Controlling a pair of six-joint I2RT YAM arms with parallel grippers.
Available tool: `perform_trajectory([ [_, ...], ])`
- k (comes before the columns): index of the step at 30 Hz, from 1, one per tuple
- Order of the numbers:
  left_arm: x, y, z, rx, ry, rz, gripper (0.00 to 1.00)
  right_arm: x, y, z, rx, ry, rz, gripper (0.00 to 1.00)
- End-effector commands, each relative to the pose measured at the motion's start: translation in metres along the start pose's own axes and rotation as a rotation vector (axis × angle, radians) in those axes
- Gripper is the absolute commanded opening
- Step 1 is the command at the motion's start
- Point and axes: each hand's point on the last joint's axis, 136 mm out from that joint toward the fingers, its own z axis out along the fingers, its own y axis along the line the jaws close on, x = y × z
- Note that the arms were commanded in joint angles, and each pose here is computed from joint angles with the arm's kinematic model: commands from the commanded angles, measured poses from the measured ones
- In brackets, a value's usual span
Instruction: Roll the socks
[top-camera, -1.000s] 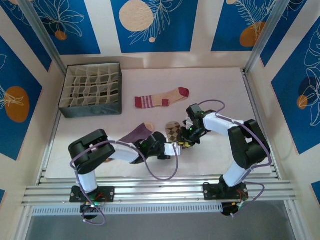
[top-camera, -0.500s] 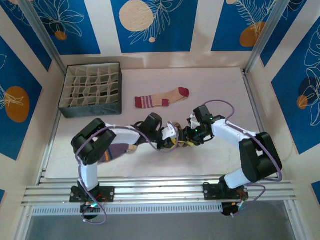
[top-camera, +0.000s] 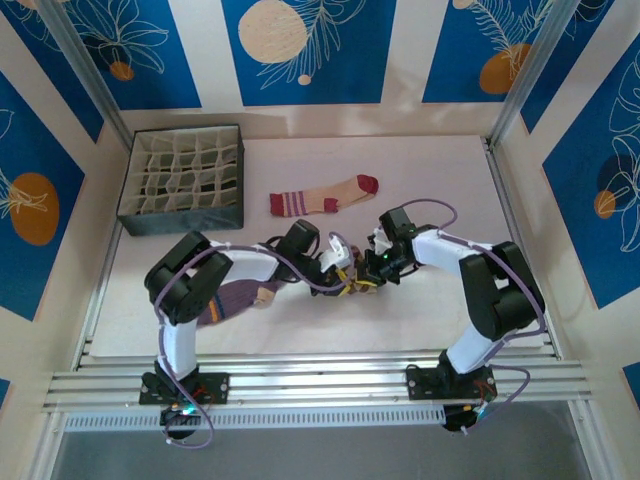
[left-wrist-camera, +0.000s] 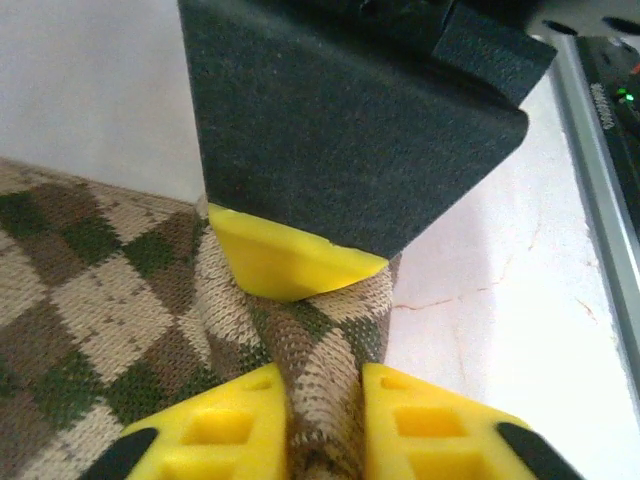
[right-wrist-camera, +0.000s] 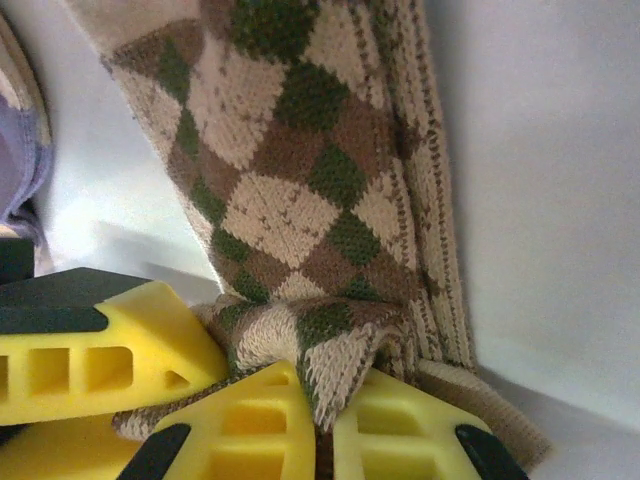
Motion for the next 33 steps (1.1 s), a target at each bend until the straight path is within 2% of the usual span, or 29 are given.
perform_trajectory([
  [1, 0.020, -0.002, -0.009, -0.104, 0.075, 0.078, 0.28, 0.026, -0.043, 0.015, 0.174, 0.098, 0.116, 0.01],
  [4, 0.007, -0.007, -0.019, -0.194, 0.046, 0.246, 0.34, 0.028, -0.045, 0.016, 0.186, 0.108, 0.124, 0.00],
  [9, -0.010, -0.008, -0.031, -0.343, -0.005, 0.416, 0.40, 0.028, -0.043, 0.016, 0.198, 0.118, 0.120, 0.00],
  [15, -0.024, -0.029, -0.022, -0.481, 0.014, 0.714, 0.50, 0.028, -0.040, 0.015, 0.201, 0.129, 0.114, 0.00],
  [19, -0.025, -0.026, -0.009, -0.512, 0.058, 0.759, 0.50, 0.029, -0.038, 0.015, 0.195, 0.141, 0.114, 0.00],
  [25, -0.013, -0.005, 0.006, -0.557, 0.122, 0.723, 0.48, 0.032, -0.038, 0.015, 0.192, 0.157, 0.115, 0.00],
  [26, -0.009, -0.003, 0.008, -0.555, 0.137, 0.719, 0.47, 0.033, -0.038, 0.015, 0.190, 0.161, 0.117, 0.00],
  [29, 0.001, 0.003, 0.014, -0.552, 0.182, 0.698, 0.36, 0.035, -0.037, 0.015, 0.171, 0.170, 0.129, 0.00],
  [31, 0.008, 0.006, 0.017, -0.544, 0.212, 0.684, 0.23, 0.036, -0.035, 0.014, 0.153, 0.172, 0.133, 0.00],
  [33, 0.016, 0.007, 0.019, -0.532, 0.243, 0.661, 0.04, 0.036, -0.030, 0.010, 0.124, 0.166, 0.128, 0.05],
])
